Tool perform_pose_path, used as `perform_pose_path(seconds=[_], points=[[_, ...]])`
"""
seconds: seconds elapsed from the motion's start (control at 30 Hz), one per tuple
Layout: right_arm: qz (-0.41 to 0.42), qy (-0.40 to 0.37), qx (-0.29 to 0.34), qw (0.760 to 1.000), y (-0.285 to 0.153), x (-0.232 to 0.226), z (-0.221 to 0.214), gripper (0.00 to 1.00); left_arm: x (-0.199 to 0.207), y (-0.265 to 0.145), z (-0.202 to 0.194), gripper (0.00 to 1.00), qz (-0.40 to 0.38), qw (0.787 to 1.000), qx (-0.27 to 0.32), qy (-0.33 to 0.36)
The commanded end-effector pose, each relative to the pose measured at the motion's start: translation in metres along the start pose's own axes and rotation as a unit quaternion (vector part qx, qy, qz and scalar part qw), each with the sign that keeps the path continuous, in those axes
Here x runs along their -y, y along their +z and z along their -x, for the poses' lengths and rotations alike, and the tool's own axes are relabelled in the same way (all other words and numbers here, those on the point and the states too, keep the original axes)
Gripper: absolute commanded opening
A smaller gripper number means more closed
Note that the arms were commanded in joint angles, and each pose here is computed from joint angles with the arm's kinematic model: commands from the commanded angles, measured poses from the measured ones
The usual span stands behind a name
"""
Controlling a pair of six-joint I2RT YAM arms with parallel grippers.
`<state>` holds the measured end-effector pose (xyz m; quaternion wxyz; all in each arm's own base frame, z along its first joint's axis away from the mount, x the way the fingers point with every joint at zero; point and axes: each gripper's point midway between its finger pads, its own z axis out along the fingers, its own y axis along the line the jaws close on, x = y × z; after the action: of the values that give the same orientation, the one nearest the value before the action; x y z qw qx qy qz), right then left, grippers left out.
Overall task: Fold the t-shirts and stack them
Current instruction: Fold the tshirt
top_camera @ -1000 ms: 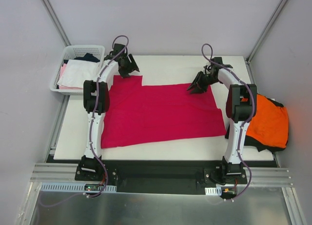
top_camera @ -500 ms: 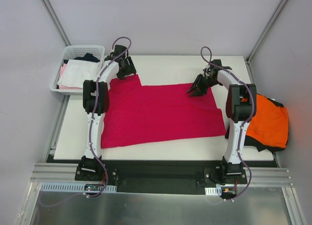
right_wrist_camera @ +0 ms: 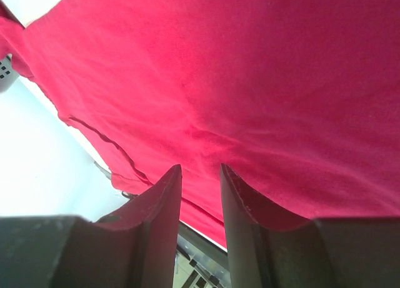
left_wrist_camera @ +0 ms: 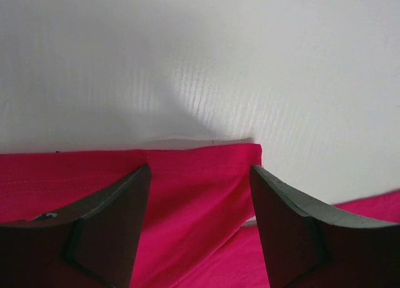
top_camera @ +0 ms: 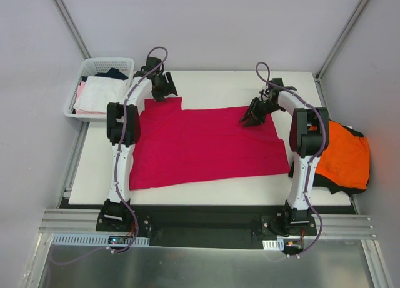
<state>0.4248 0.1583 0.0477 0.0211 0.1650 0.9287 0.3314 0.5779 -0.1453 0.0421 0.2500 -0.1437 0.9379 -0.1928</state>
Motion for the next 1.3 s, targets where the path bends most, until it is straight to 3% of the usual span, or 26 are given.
perform_pose_path(seconds=[0.0,0.13,0.43,0.6,0.8,1.27], points=[[0.003,-0.031,0.013,0.999,-0.020,-0.013,-0.005,0.34,0.003,0.007,-0.019,0.63,-0.006,0.999,-0.034,-0.010],[0.002,-0.030,0.009,1.000,-0.019,-0.011,-0.006,0.34,0.000,0.004,-0.014,0.61,0.003,1.000,-0.025,-0.004],[0.006,-0.033,0.007,0.999,-0.019,-0.014,-0.006,0.34,0.000,0.016,-0.020,0.71,-0.011,0.999,-0.042,-0.014],[0.007,-0.032,0.004,0.999,-0.020,-0.011,-0.013,0.34,0.009,0.019,-0.022,0.73,-0.025,0.998,-0.043,0.023],[0.014,-0.030,0.002,0.999,-0.022,-0.014,-0.019,0.34,0.011,0.015,-0.002,0.74,-0.011,0.998,-0.005,0.069],[0.021,-0.035,0.001,0.999,-0.024,-0.017,-0.036,0.34,0.017,0.005,0.038,0.76,0.005,0.993,0.066,0.097]])
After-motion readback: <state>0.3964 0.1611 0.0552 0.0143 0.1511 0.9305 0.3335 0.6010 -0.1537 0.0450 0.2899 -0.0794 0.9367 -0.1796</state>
